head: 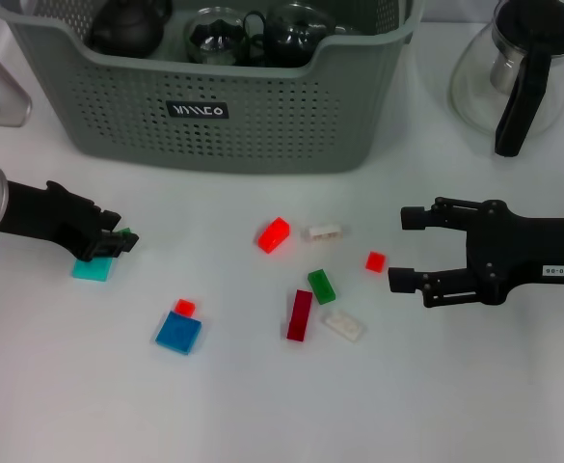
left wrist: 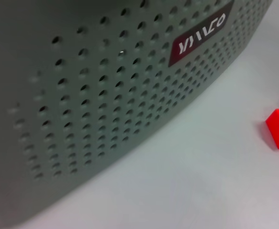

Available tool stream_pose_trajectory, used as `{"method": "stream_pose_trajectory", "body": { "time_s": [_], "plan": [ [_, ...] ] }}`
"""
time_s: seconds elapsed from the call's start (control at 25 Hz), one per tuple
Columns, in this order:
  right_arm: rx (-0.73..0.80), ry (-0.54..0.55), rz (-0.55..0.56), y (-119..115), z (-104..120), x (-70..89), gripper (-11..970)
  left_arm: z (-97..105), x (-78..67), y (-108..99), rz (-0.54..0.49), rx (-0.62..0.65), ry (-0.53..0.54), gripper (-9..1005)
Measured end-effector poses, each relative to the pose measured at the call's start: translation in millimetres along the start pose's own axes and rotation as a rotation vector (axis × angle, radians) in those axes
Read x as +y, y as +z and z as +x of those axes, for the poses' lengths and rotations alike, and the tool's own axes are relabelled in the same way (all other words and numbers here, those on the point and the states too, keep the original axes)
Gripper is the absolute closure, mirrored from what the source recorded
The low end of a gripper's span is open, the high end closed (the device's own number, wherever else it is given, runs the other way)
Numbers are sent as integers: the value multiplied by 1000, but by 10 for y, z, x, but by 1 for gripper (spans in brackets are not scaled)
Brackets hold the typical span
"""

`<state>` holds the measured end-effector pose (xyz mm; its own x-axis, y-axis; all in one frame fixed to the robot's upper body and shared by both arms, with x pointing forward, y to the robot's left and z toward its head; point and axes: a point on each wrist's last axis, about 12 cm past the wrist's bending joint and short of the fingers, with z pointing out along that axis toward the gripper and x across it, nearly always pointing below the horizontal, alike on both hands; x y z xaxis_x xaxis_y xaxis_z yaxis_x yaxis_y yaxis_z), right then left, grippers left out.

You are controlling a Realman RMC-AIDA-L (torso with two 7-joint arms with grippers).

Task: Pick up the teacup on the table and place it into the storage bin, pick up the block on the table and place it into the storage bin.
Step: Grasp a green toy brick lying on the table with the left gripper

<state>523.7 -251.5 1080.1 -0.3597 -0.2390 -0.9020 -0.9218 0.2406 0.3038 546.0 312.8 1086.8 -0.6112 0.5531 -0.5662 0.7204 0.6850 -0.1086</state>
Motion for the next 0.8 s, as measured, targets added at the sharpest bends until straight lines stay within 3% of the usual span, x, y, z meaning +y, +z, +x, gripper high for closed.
{"method": "stream_pose_trajectory", "body": {
  "time_s": [0.8],
  "plan": [
    [0, 1, 1, -3, 4, 1, 4, -10, -17, 8, -28, 18, 8, 615]
  ]
}}
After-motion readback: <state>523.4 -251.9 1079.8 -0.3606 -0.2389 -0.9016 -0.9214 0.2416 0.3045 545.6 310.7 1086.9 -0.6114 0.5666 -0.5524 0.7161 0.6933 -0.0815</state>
